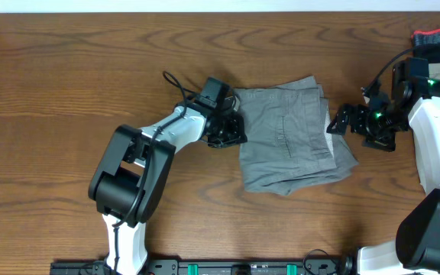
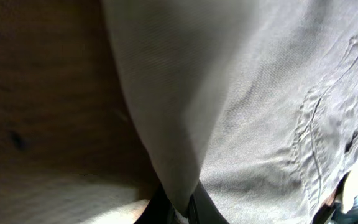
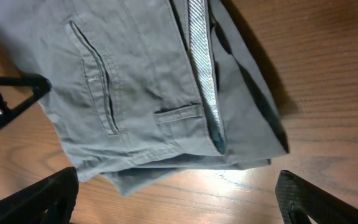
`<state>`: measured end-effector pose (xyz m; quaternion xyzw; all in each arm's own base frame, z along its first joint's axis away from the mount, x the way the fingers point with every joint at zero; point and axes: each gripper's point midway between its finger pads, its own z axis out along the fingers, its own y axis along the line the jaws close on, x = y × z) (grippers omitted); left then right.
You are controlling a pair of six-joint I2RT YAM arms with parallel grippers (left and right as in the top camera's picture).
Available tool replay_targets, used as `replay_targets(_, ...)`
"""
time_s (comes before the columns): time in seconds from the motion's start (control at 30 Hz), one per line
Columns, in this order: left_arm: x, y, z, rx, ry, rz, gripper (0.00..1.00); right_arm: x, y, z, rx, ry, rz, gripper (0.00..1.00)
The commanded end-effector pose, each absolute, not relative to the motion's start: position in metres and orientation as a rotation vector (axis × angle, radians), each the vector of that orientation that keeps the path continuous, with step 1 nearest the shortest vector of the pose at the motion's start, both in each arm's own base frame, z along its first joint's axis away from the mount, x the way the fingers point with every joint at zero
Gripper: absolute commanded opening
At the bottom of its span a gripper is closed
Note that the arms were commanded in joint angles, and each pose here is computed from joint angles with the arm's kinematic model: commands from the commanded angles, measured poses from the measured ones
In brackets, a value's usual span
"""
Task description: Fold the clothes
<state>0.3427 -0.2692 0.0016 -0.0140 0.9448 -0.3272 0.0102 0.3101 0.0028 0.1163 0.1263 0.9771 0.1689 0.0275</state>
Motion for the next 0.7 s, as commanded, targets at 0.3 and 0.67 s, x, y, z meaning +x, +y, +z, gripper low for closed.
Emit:
replay_targets(0.3,0.406,-0.14,-0.017,-0.517,2.841,-0.905,0.06,0.31,0.002,0.125,0.369,2.997,0.525,0.99)
replay_targets(0.67,0.429,0.009,-0.017,-0.981,2.627,-0.836,0.06,0.308,0.003,0.125,0.373,3.006,0.527,0.99)
